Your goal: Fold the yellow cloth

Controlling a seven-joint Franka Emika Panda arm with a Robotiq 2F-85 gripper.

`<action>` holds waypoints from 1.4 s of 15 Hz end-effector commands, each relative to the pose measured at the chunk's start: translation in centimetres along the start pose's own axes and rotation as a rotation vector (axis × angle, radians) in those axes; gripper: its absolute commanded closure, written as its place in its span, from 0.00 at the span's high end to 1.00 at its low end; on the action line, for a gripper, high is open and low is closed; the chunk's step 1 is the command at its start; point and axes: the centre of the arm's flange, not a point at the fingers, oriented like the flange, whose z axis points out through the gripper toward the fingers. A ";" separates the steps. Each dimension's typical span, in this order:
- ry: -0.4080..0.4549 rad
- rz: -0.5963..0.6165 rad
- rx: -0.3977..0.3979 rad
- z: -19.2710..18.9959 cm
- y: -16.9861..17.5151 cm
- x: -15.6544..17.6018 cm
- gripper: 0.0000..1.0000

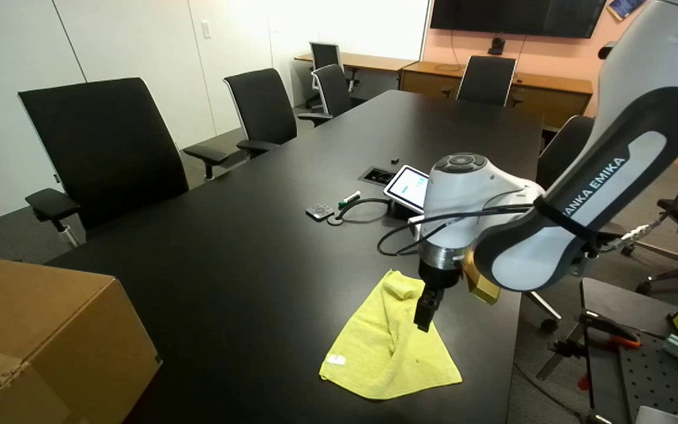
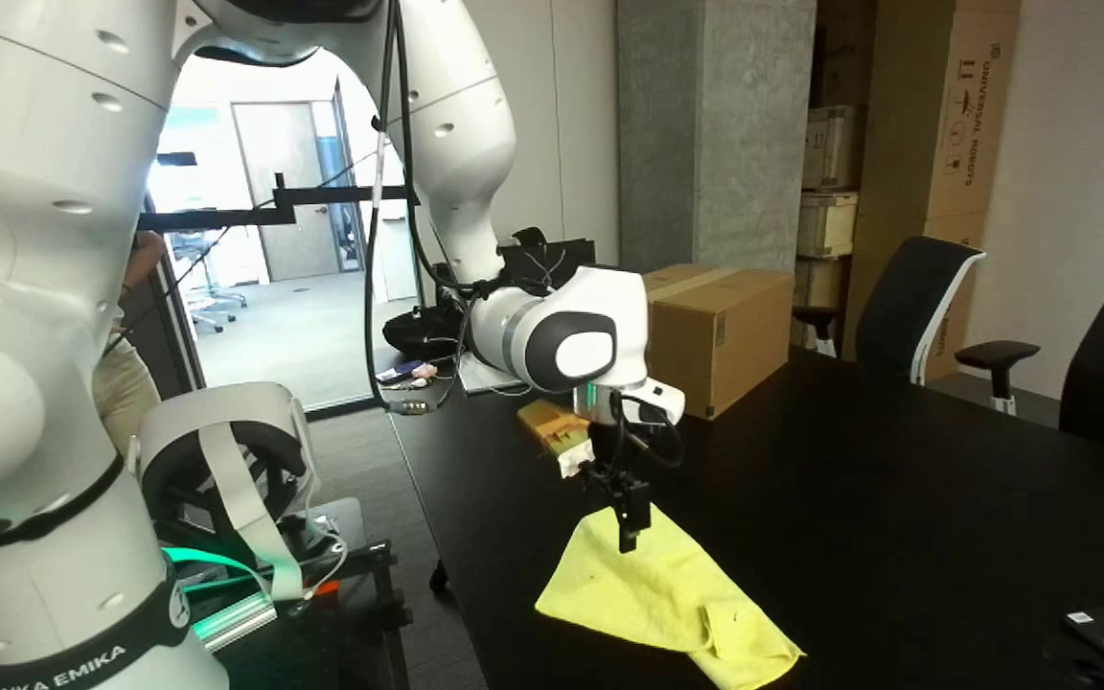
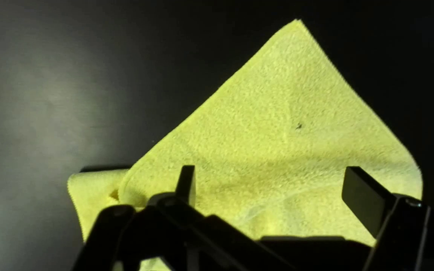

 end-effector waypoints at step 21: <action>-0.045 -0.135 0.059 10.5 -4.8 -3.7 1.00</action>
